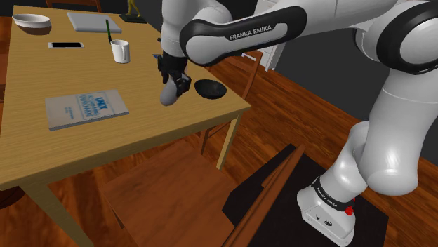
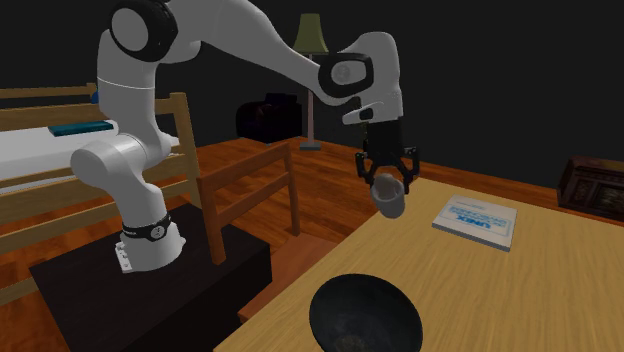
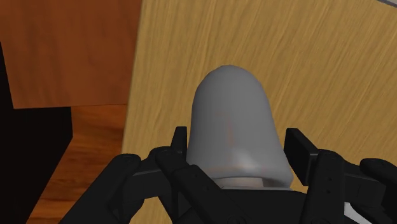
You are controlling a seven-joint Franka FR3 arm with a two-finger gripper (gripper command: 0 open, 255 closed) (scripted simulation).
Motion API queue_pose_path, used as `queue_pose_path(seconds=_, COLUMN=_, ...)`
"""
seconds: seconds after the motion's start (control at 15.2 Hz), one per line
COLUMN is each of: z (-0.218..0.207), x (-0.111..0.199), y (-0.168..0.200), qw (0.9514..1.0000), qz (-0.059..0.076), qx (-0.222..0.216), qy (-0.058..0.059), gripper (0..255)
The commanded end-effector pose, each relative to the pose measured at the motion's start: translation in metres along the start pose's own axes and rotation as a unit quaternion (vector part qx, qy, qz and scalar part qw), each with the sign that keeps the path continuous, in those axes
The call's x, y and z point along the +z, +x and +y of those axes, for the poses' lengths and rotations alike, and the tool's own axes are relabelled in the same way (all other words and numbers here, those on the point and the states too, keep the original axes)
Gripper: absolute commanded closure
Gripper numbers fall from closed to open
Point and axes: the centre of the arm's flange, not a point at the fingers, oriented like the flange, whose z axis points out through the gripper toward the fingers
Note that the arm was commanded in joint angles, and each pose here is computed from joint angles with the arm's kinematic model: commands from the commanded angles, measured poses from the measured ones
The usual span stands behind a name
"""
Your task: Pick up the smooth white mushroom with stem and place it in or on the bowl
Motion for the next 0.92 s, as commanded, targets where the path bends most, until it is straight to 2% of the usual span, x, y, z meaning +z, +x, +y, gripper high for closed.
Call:
queue_pose_path(seconds=0.0, z=-0.002, x=-0.01, y=0.001, qw=1.0, qz=0.0, qx=0.0, qy=0.0, gripper=255)
queue_pose_path(seconds=0.2, z=-0.004, x=-0.021, y=0.003, qw=1.0, qz=0.0, qx=0.0, qy=0.0, gripper=255)
queue_pose_path(seconds=0.86, z=-0.015, x=-0.004, y=0.134, qw=1.0, qz=0.0, qx=0.0, qy=0.0, gripper=255)
